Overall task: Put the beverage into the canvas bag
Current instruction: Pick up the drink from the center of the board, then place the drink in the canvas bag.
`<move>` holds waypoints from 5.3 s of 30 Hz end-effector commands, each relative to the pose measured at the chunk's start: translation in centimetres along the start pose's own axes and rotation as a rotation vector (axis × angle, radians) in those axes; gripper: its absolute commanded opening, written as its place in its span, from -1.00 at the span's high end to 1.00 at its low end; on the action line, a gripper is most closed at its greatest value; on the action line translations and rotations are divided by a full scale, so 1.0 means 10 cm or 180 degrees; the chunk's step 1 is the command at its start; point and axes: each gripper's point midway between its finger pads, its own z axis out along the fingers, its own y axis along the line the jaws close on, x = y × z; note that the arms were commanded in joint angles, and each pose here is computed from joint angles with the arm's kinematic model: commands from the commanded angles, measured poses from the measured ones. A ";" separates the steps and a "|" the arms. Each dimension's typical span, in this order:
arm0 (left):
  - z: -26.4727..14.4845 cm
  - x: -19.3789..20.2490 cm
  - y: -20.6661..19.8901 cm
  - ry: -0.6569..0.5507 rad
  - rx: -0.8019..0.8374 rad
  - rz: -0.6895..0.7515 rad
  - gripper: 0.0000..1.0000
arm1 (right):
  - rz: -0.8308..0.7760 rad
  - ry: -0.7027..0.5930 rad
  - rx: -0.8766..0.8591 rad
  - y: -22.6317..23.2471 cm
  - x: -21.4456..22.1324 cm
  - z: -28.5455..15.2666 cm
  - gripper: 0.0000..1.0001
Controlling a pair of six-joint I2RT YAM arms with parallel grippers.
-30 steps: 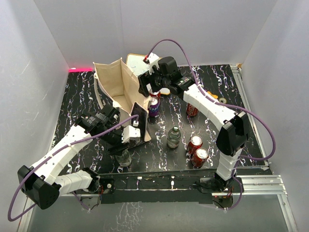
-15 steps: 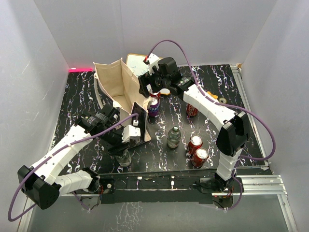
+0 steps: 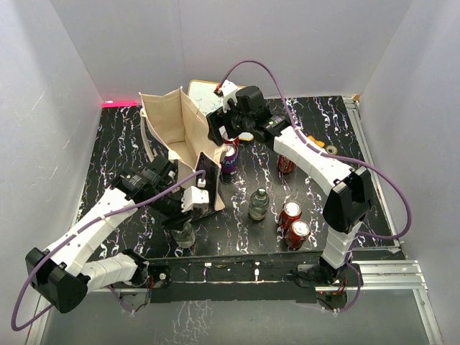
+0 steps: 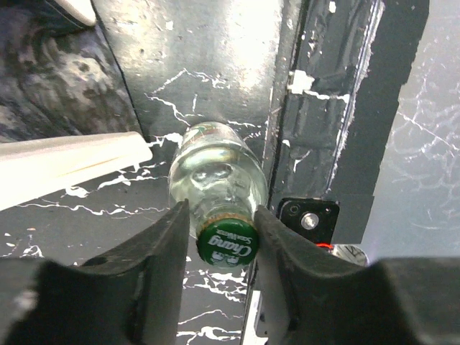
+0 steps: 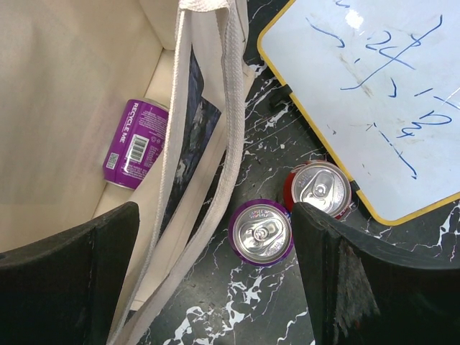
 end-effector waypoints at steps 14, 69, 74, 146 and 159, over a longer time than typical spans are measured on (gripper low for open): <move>-0.34 -0.11 0.21 -0.0322 -0.0335 -0.0426 1.00 | -0.0134 -0.0275 0.0009 0.06 -0.28 -0.17 -0.81; -4.20 -0.63 1.85 -0.3096 -0.3125 -0.2360 1.00 | -0.0038 -0.0143 -0.0378 0.34 -0.31 -0.04 -0.81; -4.22 -0.91 2.00 -0.3129 -0.3102 -0.2063 1.00 | -0.0054 -0.0085 -0.0358 0.37 -0.28 -0.01 -0.81; -1.89 -0.92 1.21 -0.0966 -0.1140 -0.1032 1.00 | -0.0520 -0.0294 -0.0182 0.00 -0.33 -0.24 -0.14; -1.42 -0.49 1.11 -0.0691 -0.1038 -0.1374 1.00 | -0.0548 -0.0018 -0.0802 0.26 0.10 -0.10 0.21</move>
